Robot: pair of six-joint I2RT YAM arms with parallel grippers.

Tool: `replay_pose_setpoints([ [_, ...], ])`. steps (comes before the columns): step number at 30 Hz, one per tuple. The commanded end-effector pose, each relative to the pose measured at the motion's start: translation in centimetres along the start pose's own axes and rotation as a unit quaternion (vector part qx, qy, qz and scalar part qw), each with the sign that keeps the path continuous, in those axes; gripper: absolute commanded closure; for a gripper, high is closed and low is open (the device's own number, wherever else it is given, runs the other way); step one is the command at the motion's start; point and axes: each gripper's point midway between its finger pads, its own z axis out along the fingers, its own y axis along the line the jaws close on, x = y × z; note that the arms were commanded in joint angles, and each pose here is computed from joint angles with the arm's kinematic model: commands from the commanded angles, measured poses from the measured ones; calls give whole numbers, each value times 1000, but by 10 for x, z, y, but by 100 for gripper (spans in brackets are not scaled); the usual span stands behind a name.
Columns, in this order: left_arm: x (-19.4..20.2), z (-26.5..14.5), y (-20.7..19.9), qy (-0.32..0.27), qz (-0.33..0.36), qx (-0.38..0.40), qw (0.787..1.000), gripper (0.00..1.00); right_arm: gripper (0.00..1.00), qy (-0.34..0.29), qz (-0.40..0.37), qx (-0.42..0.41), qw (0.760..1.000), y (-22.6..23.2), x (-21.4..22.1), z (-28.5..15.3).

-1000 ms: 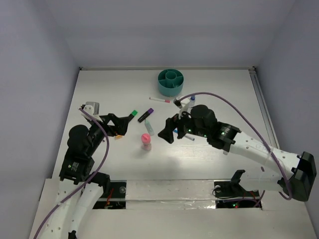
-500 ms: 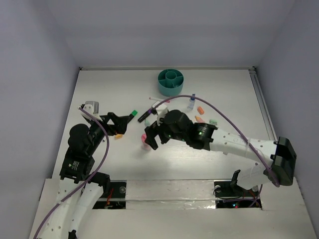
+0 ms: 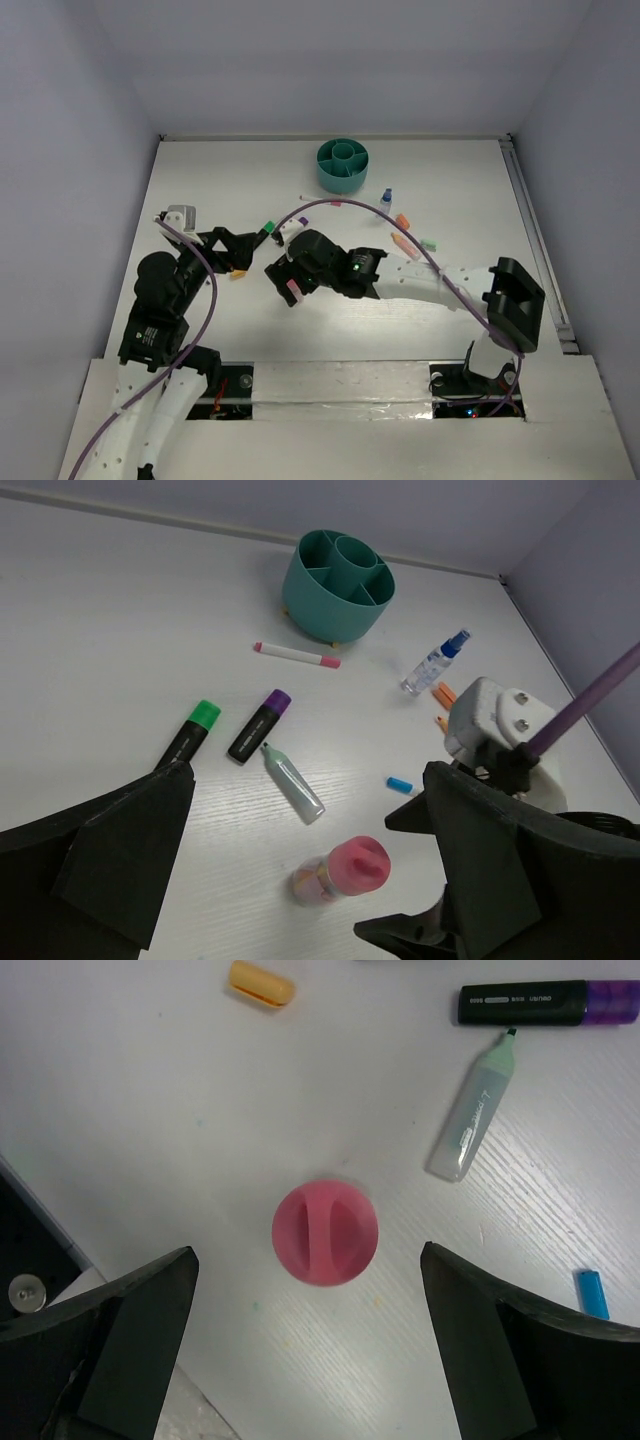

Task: Sort the stationery into containers
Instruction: Pick up the stationery from the center of the board, then place the stationery in the storage box.

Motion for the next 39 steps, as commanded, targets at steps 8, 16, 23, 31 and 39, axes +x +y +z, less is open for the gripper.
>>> replay_pose_setpoints([
  [8, -13, -2, -5, -25, -2, 6, 1000, 1, 14, -9, -6, 24, 1000, 0, -15, 22],
  [16, -13, -1, -5, -24, -2, 6, 1000, 1, 59, -8, 9, 37, 999, -7, -14, 22],
  [23, -14, -1, -3, -25, -2, 1, 1000, 1, 80, -77, 46, 58, 994, -52, -69, -5],
  [31, -17, -6, -8, -37, 5, 15, 999, 1, 81, -192, 76, 133, 969, -170, -176, -53],
  [39, -14, -3, -12, -26, 9, 27, 999, 1, 81, -230, 97, 222, 942, -275, -227, -62],
])
